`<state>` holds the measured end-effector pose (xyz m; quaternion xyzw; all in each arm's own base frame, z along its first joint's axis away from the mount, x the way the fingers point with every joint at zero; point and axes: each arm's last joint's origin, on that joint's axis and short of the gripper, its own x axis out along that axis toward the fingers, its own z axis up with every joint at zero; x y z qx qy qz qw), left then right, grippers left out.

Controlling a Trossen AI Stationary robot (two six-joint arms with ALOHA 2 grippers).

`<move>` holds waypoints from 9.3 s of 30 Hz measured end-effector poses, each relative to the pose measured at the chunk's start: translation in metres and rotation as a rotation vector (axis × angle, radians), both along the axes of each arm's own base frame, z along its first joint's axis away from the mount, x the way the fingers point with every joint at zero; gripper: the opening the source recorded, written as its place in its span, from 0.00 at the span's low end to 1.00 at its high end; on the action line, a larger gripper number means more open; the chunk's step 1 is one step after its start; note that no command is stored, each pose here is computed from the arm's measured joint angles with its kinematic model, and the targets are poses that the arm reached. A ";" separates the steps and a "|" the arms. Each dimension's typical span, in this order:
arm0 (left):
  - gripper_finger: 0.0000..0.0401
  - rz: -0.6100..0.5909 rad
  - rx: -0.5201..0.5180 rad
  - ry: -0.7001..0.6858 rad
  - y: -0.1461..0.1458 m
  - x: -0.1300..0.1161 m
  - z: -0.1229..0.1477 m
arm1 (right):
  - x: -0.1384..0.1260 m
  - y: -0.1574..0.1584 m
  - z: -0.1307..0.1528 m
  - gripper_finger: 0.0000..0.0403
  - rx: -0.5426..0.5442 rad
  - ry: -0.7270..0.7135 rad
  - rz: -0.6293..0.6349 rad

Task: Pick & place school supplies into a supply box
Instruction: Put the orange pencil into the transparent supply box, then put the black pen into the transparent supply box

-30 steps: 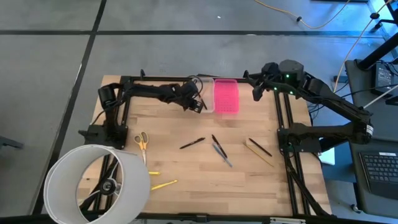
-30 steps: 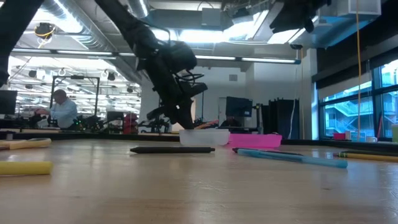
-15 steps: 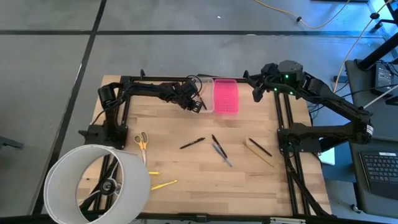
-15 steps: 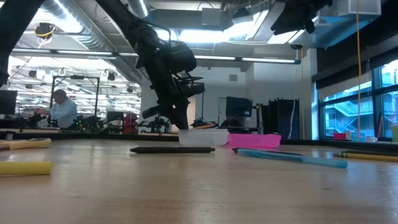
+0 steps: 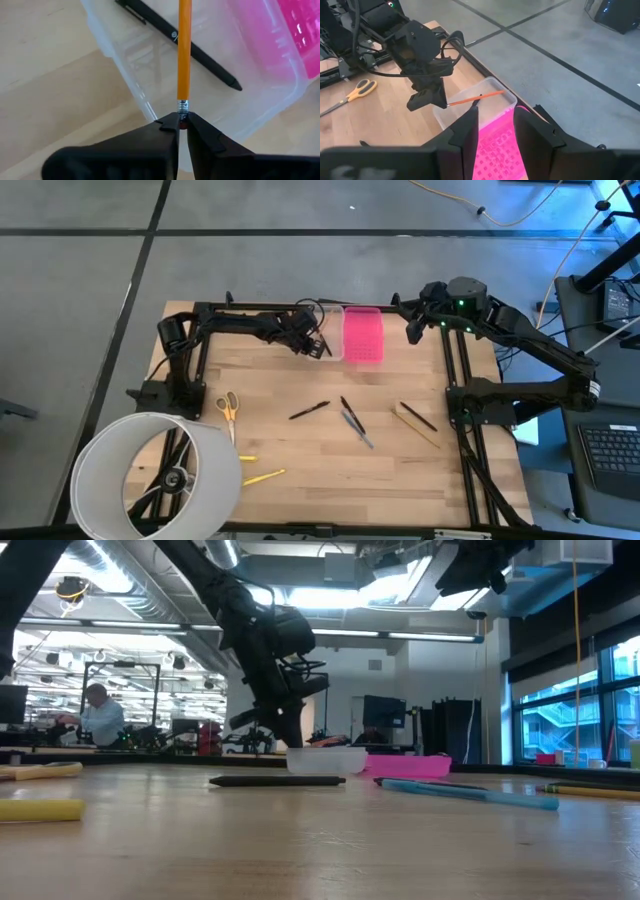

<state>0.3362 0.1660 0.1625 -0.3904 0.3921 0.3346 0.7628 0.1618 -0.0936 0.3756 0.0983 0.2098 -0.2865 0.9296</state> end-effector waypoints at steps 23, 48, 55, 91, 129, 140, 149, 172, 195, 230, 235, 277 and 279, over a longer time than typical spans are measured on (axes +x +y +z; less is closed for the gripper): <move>0.21 -0.040 0.073 -0.063 0.000 0.000 0.019 | -0.001 0.001 -0.002 0.32 0.016 0.016 0.006; 0.33 -0.488 0.184 -0.211 -0.041 -0.007 0.078 | -0.006 0.026 -0.029 0.32 0.446 0.196 0.201; 0.52 -0.585 0.166 -0.154 -0.065 -0.002 0.071 | -0.005 0.024 -0.027 0.32 0.396 0.183 0.160; 0.51 -0.955 0.244 0.069 -0.160 0.044 -0.023 | 0.006 0.016 -0.030 0.32 0.365 0.183 0.084; 0.08 -0.924 0.496 0.209 -0.175 0.050 -0.039 | 0.031 0.025 -0.046 0.32 0.380 0.292 0.181; 0.05 -0.929 0.479 0.208 -0.163 0.043 -0.023 | 0.031 0.025 -0.046 0.32 0.375 0.294 0.183; 0.05 -0.709 0.505 0.040 -0.127 0.036 0.029 | 0.031 0.024 -0.046 0.32 0.361 0.300 0.194; 0.06 -0.016 0.384 -0.437 0.011 0.025 0.059 | 0.033 0.024 -0.044 0.32 0.350 0.275 0.197; 0.06 0.121 0.316 -0.358 0.042 0.032 -0.012 | 0.034 0.024 -0.044 0.32 0.350 0.274 0.197; 0.10 0.523 0.208 -0.439 0.053 0.024 -0.013 | 0.033 0.024 -0.044 0.32 0.352 0.274 0.196; 0.12 0.600 0.150 -0.410 0.056 0.018 -0.018 | 0.033 0.024 -0.044 0.32 0.352 0.274 0.196; 0.16 0.046 0.255 -0.494 0.046 0.028 0.014 | 0.040 0.022 -0.045 0.32 0.362 0.253 0.189; 0.16 -0.091 0.272 -0.526 0.038 0.030 0.026 | 0.044 0.024 -0.049 0.32 0.362 0.274 0.208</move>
